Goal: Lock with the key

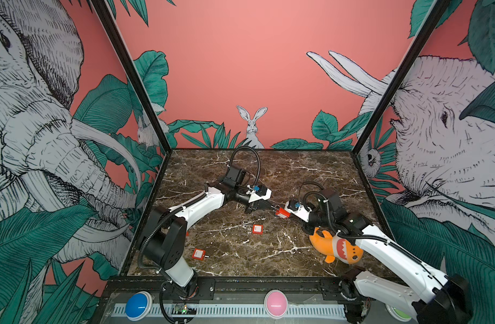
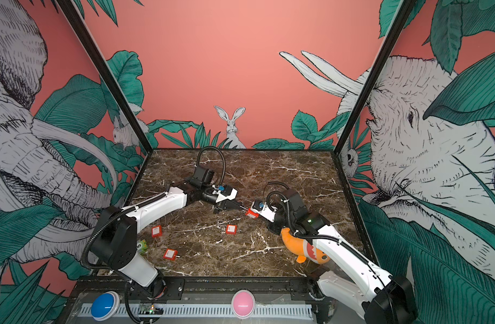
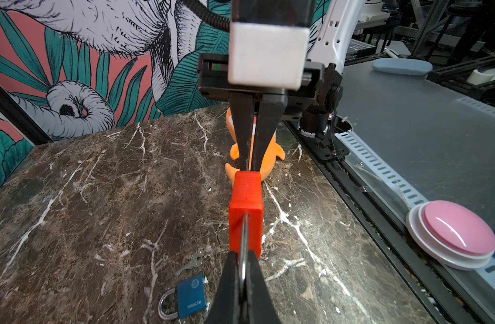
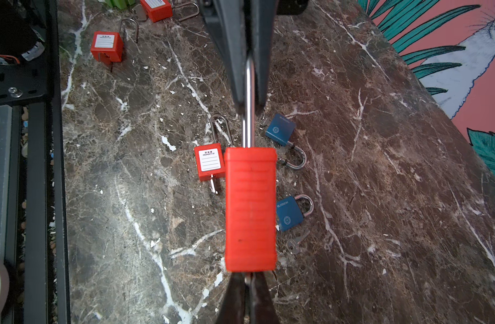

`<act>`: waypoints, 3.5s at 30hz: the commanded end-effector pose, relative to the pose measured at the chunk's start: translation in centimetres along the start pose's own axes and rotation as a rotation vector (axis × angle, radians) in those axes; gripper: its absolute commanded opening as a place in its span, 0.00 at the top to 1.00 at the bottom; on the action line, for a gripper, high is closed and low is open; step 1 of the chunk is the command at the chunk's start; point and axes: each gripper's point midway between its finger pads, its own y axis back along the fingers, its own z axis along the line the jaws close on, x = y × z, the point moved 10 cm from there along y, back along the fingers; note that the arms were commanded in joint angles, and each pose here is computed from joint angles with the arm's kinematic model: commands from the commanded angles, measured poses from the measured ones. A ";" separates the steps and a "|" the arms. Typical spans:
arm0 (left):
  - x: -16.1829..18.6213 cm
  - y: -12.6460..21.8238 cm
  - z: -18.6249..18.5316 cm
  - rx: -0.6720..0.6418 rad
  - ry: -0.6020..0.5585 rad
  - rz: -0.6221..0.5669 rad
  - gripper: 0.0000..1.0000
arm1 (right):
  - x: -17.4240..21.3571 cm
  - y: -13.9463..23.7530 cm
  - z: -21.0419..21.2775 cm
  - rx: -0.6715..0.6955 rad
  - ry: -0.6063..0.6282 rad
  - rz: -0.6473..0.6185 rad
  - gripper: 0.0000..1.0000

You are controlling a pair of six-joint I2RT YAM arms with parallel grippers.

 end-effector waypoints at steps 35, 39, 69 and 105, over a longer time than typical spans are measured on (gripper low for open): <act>-1.5 2.0 1.3 -0.036 -0.156 -0.015 1.00 | 0.6 -0.8 0.2 -0.178 -0.136 0.094 1.00; -1.4 2.4 1.5 0.014 -0.108 -0.024 1.00 | 0.9 -1.0 -0.3 -0.113 -0.104 0.118 1.00; -1.4 2.7 1.2 -0.046 -0.204 0.040 1.00 | 1.5 -1.3 0.1 -0.180 -0.132 0.143 1.00; 3.2 -7.0 2.0 0.352 0.346 0.697 1.00 | 5.6 0.7 -3.2 0.519 -0.490 0.250 1.00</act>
